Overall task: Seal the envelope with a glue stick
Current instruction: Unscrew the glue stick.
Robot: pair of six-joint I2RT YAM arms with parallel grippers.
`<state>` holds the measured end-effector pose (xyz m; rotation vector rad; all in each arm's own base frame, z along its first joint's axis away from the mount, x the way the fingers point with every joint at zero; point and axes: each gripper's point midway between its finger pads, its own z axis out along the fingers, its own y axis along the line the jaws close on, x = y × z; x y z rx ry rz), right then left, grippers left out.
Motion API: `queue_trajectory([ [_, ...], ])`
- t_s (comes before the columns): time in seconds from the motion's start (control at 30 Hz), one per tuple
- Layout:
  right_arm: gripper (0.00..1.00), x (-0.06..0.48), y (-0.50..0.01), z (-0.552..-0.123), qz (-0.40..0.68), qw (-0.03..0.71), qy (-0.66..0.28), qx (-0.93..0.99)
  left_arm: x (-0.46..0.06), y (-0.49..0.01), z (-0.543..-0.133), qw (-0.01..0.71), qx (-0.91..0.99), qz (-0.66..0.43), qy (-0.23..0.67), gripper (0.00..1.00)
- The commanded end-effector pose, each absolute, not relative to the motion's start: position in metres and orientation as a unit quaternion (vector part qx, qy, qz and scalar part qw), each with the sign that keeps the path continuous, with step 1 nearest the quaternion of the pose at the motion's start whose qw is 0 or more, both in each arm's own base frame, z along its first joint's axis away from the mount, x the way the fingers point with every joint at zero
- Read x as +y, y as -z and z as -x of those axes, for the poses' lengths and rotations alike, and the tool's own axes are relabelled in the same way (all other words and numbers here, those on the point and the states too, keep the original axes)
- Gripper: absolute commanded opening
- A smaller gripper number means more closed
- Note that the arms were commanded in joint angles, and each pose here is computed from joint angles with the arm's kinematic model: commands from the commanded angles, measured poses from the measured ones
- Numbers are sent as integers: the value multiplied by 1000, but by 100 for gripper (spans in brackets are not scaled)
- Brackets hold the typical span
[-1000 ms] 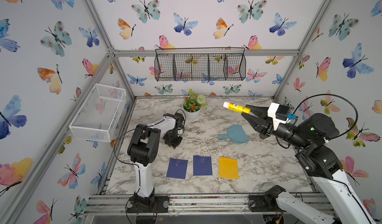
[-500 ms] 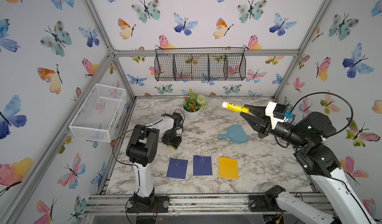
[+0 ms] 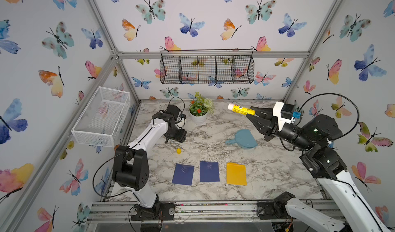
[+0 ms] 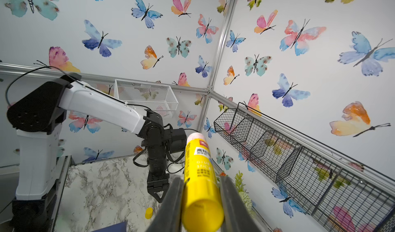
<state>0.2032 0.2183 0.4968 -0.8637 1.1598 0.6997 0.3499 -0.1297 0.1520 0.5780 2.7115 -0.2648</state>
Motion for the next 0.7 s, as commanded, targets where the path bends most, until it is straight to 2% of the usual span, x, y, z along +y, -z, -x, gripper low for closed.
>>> queue_trajectory([
  [0.0,3,221,-513,-203,334,691,-392,507,-146,-226,-357,293,924,-188,158,63],
  [0.13,3,229,-523,-199,279,646,-510,495,-162,-311,-348,430,852,-190,229,61],
  [0.3,3,237,-532,-191,236,565,-644,459,-184,-410,-303,577,700,-228,353,65],
  [0.53,3,227,-550,-174,213,518,-739,374,-191,-482,-241,658,542,-276,444,67],
  [0.67,3,223,-558,-167,213,499,-771,334,-198,-513,-206,693,458,-307,465,68],
])
